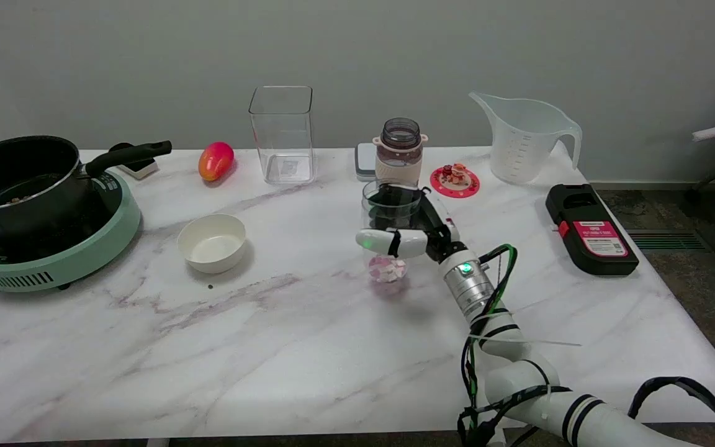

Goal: Pour the contents of the measuring cup into the bottle.

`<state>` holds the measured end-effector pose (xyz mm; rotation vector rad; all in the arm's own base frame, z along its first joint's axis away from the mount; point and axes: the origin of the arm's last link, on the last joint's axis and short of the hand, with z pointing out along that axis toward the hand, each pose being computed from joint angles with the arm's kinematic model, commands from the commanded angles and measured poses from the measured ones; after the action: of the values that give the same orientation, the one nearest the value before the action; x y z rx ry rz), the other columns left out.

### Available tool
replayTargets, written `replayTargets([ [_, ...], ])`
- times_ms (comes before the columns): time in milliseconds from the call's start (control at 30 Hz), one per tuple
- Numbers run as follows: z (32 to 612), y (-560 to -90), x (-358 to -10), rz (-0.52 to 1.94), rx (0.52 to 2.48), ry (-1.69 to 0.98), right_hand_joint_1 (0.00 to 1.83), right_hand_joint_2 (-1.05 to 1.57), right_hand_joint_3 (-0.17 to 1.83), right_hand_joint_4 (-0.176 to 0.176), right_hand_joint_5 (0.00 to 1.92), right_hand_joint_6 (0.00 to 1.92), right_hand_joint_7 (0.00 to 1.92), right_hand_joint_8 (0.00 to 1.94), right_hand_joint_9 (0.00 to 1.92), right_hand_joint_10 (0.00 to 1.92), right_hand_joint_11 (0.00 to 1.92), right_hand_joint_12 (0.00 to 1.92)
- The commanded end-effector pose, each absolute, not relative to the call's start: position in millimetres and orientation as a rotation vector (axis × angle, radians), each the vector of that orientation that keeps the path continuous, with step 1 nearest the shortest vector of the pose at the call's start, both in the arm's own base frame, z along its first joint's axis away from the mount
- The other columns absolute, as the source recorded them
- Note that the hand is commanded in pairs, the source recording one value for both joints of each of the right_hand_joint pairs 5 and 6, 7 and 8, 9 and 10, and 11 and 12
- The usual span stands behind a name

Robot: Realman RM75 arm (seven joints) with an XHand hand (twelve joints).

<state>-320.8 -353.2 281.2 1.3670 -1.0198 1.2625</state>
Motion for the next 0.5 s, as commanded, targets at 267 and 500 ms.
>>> replayTargets([
  [267, 371.4, -317.0, -276.2, 1.423, 1.197, -0.622, 1.19, 1.45, 0.39, 0.000, 1.54, 1.54, 1.67, 1.67, 1.60, 1.60, 1.34, 1.34],
  [500, 395.0, -305.3, -255.7, 1.491, 1.146, -0.466, 1.14, 1.57, 0.41, 0.000, 1.63, 1.63, 1.71, 1.71, 1.65, 1.65, 1.39, 1.39],
])
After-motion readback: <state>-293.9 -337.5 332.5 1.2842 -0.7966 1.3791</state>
